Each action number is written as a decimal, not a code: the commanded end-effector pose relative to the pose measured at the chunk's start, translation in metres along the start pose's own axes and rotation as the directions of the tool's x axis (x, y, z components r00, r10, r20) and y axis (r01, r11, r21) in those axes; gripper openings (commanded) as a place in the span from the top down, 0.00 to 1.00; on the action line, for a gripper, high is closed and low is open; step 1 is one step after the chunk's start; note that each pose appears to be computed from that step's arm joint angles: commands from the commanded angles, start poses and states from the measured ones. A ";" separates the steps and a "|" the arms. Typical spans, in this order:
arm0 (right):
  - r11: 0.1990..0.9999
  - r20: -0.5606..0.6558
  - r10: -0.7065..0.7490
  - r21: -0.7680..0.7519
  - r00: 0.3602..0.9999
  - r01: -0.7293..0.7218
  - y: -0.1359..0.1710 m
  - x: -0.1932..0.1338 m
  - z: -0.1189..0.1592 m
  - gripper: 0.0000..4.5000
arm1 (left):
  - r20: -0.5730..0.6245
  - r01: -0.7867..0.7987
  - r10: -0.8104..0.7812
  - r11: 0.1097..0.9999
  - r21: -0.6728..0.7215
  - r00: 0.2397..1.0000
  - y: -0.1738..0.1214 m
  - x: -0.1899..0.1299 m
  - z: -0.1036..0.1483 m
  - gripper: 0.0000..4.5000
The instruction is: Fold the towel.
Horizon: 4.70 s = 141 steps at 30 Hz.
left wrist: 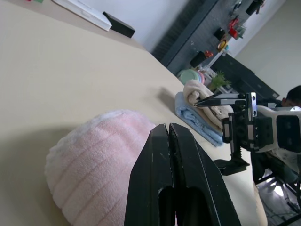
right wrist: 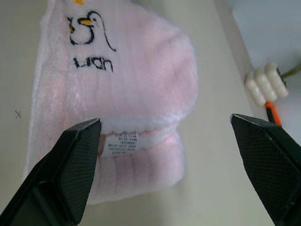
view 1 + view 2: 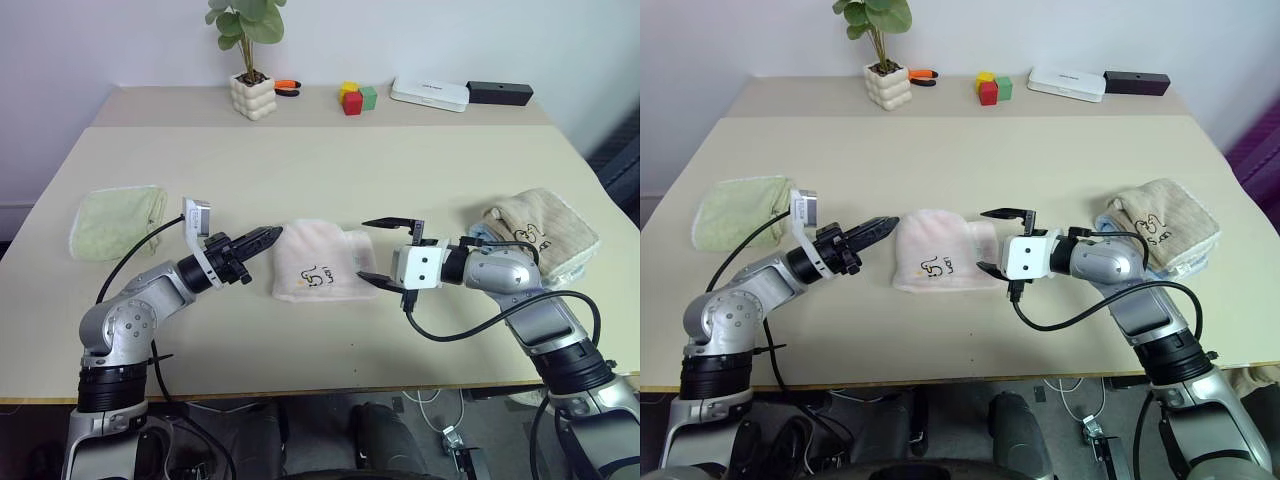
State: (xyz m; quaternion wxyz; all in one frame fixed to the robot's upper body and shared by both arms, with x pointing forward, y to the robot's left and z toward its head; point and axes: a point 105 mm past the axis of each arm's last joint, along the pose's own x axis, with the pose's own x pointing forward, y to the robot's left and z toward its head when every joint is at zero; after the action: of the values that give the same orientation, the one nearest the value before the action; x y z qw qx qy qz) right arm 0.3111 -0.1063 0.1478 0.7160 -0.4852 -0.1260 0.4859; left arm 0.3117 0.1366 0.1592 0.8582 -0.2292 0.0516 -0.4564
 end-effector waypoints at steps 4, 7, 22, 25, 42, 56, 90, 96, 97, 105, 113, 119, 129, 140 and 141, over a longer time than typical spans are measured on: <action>0.996 0.001 0.010 -0.083 1.000 -0.010 -0.005 -0.007 0.001 0.00 | 0.023 0.038 -0.039 0.999 0.035 0.999 -0.010 0.003 0.009 1.00; 0.999 0.004 -0.018 -0.049 1.000 0.018 -0.015 -0.011 0.002 0.00 | 0.028 0.041 -0.042 0.999 0.035 0.999 -0.011 0.004 0.009 1.00; 0.670 0.202 -0.413 0.728 0.888 0.146 -0.040 0.023 0.055 0.55 | 0.129 -0.064 0.062 0.998 0.009 0.990 -0.009 0.038 0.012 1.00; 0.573 0.105 -0.473 0.791 0.875 0.215 -0.036 0.036 0.044 0.90 | 0.139 -0.124 0.120 0.992 0.021 0.983 -0.001 0.043 0.007 1.00; 0.490 -0.317 -0.423 0.707 0.848 0.509 0.007 0.069 -0.020 0.99 | 0.045 -0.246 0.243 0.966 0.081 0.969 0.020 0.077 -0.038 1.00; 0.481 -0.464 -0.409 0.622 0.786 0.617 0.026 0.046 -0.052 0.99 | -0.048 -0.307 0.321 0.934 0.185 0.946 0.041 0.056 -0.055 1.00; 0.044 -0.272 -0.419 0.947 0.866 0.319 -0.038 -0.003 -0.040 0.01 | 0.118 -0.013 -0.013 0.974 0.225 0.993 0.005 0.019 0.014 0.00; 0.272 -0.009 -0.424 0.953 0.905 0.137 -0.057 -0.014 0.001 0.01 | 0.014 0.014 -0.018 0.970 0.243 1.000 0.013 -0.009 0.018 0.00; 0.368 0.032 -0.413 0.920 0.910 0.134 -0.058 -0.019 0.007 0.01 | 0.019 -0.035 0.032 0.975 0.221 0.999 0.021 -0.015 0.022 0.00; 0.556 0.132 -0.321 0.828 0.938 0.074 -0.044 -0.019 0.015 0.01 | -0.145 -0.193 0.171 0.968 -0.162 0.975 0.042 -0.038 0.003 0.00; 0.571 0.143 -0.333 0.817 0.932 0.079 -0.044 -0.011 0.018 0.01 | -0.265 -0.138 0.003 0.859 -0.494 0.964 0.015 -0.034 -0.028 0.00; 0.606 0.189 -0.325 0.794 0.927 0.051 -0.046 -0.021 0.026 0.01 | -0.305 -0.203 0.018 0.783 -0.589 0.952 0.024 -0.031 -0.041 0.00; 0.699 0.251 -0.214 0.715 0.944 -0.032 -0.035 -0.044 0.033 0.01 | -0.343 -0.251 0.014 0.708 -0.660 0.939 0.033 -0.014 -0.055 0.00; 0.727 0.280 -0.163 0.683 0.946 -0.077 -0.026 -0.046 0.037 0.01 | -0.403 -0.243 -0.069 0.702 -0.669 0.913 0.023 0.013 -0.079 0.00; 0.727 0.280 -0.164 0.683 0.946 -0.076 -0.026 -0.046 0.037 0.01 | -0.404 -0.239 -0.077 0.699 -0.674 0.912 0.022 0.015 -0.081 0.00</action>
State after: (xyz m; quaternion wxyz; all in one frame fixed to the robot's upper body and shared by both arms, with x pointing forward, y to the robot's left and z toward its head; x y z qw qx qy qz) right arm 0.2828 -0.1276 0.1905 0.8317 -0.0832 -0.0403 0.5475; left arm 0.3211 0.1180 0.1020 0.7092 -0.4451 0.3622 -0.4094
